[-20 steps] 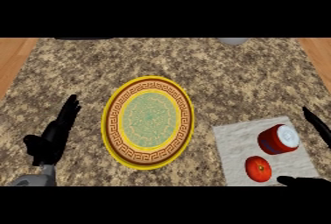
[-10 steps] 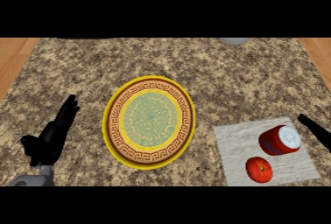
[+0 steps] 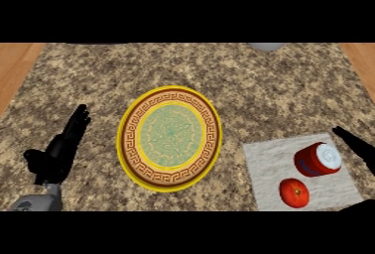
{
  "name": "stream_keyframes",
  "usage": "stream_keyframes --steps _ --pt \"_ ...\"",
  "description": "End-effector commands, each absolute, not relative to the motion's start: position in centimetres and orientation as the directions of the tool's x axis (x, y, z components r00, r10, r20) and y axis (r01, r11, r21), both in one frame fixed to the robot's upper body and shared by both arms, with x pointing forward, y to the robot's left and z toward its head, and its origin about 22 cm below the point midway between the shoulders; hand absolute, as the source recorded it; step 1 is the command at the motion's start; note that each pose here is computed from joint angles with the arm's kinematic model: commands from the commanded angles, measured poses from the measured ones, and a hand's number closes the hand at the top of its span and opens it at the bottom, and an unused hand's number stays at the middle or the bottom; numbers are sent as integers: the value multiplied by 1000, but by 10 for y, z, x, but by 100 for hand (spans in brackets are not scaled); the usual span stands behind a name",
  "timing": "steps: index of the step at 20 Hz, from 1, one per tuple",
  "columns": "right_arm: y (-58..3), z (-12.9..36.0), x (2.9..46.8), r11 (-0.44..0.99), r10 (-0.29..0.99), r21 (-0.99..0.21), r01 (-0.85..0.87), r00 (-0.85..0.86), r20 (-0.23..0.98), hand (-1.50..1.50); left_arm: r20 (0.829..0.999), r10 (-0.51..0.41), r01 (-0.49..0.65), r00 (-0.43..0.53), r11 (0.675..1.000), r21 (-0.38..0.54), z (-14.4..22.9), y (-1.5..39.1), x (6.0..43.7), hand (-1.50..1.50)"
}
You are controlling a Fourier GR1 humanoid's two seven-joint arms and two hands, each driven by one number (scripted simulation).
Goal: Pick the can from the placemat and place it in the plate
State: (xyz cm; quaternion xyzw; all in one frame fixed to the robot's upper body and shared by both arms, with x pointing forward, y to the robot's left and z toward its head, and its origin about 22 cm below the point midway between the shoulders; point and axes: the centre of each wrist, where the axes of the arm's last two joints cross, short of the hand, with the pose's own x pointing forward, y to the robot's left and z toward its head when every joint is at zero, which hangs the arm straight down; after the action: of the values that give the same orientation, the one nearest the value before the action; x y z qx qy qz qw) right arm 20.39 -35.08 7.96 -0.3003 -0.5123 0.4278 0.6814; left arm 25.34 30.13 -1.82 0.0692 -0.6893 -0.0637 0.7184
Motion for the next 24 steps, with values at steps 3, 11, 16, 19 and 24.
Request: stream_keyframes --steps 3,11,16,19,24 --pt "-344 52 220 432 902 -838 -334 143 408 -150 981 -189 -3 44 982 189 -23 318 241 0" --pt "-339 27 230 367 930 -855 -365 145 337 -150 982 -186 -1 44 983 186 -21 302 253 0" --pt "-337 12 246 369 929 -866 -337 167 331 -150 979 -196 -4 51 981 196 -14 296 266 0" --pt "-341 -5 250 353 935 -867 -350 167 313 -150 980 -191 -1 50 982 191 -24 297 256 0" --pt "-333 -13 242 357 929 -838 -413 69 363 150 984 -177 -2 37 984 177 -31 297 250 0"
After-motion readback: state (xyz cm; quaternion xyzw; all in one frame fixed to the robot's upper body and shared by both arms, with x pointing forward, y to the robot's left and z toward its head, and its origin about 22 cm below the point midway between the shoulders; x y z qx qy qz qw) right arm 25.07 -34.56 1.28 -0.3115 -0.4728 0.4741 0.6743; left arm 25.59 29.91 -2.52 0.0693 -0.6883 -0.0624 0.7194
